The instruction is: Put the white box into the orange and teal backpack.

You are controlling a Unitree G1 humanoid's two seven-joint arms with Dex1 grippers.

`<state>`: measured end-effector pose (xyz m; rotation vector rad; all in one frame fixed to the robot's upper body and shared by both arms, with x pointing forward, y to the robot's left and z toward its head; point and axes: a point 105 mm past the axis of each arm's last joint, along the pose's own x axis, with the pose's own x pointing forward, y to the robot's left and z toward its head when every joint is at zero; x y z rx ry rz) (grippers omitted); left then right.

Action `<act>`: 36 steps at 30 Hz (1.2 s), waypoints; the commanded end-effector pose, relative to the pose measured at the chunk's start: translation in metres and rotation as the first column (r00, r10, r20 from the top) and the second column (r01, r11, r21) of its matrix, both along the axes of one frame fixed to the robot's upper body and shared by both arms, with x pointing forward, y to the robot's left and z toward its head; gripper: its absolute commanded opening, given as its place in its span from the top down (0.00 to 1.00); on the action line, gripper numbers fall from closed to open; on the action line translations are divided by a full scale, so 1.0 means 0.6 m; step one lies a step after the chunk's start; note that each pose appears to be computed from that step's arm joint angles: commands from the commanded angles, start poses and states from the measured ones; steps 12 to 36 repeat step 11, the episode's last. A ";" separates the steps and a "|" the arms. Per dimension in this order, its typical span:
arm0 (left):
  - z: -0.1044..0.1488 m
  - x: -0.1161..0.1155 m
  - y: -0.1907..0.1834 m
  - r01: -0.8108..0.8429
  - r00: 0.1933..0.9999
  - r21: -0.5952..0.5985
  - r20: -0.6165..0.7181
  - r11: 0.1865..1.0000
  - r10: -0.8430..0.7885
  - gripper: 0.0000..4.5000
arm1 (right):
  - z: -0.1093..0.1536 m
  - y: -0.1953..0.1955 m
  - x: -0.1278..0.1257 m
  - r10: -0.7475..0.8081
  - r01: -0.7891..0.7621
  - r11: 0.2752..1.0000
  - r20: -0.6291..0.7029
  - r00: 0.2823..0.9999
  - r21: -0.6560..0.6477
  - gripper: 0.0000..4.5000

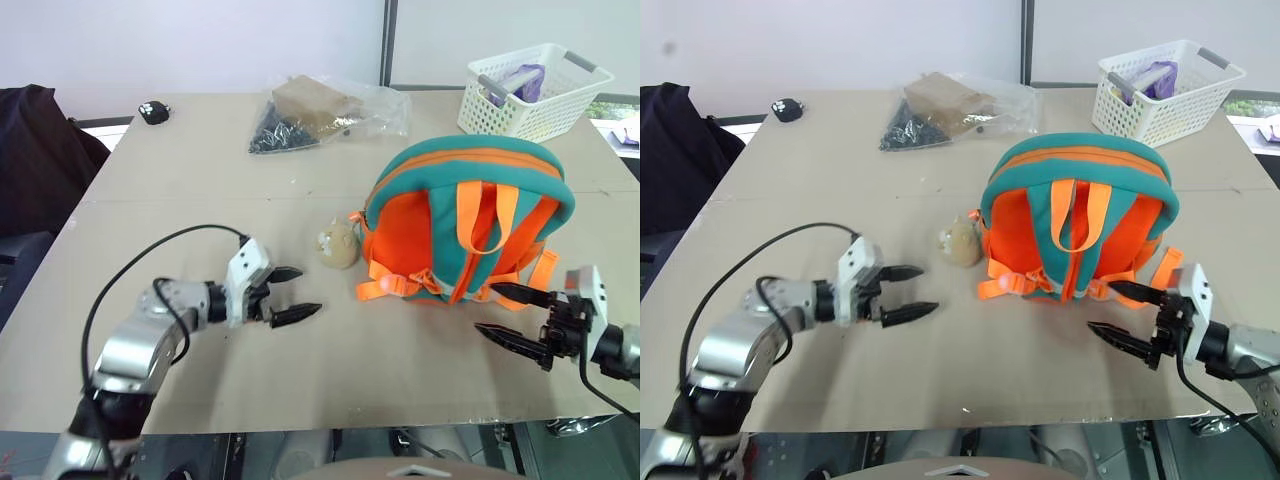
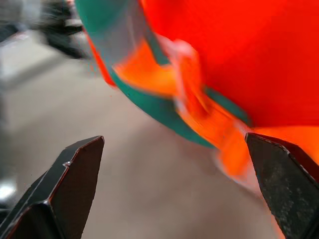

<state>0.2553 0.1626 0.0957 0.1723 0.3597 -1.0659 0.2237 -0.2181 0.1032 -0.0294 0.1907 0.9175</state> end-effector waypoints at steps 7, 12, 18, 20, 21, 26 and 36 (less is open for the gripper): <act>-0.034 -0.060 -0.010 -0.143 0.987 -0.019 0.076 0.989 0.145 0.01 | -0.056 -0.110 -0.026 -0.205 0.217 0.973 0.143 0.968 -0.078 0.00; -0.040 -0.060 -0.012 -0.162 0.981 -0.011 0.110 0.987 0.162 0.01 | -0.056 -0.133 -0.033 -0.242 0.259 0.962 0.169 0.955 -0.082 0.00; -0.040 -0.060 -0.012 -0.162 0.981 -0.011 0.110 0.987 0.162 0.01 | -0.056 -0.133 -0.033 -0.242 0.259 0.962 0.169 0.955 -0.082 0.00; -0.040 -0.060 -0.012 -0.162 0.981 -0.011 0.110 0.987 0.162 0.01 | -0.056 -0.133 -0.033 -0.242 0.259 0.962 0.169 0.955 -0.082 0.00; -0.040 -0.060 -0.012 -0.162 0.981 -0.011 0.110 0.987 0.162 0.01 | -0.056 -0.133 -0.033 -0.242 0.259 0.962 0.169 0.955 -0.082 0.00; -0.040 -0.060 -0.012 -0.162 0.981 -0.011 0.110 0.987 0.162 0.01 | -0.056 -0.133 -0.033 -0.242 0.259 0.962 0.169 0.955 -0.082 0.00; -0.040 -0.060 -0.012 -0.162 0.981 -0.011 0.110 0.987 0.162 0.01 | -0.056 -0.133 -0.033 -0.242 0.259 0.962 0.169 0.955 -0.082 0.00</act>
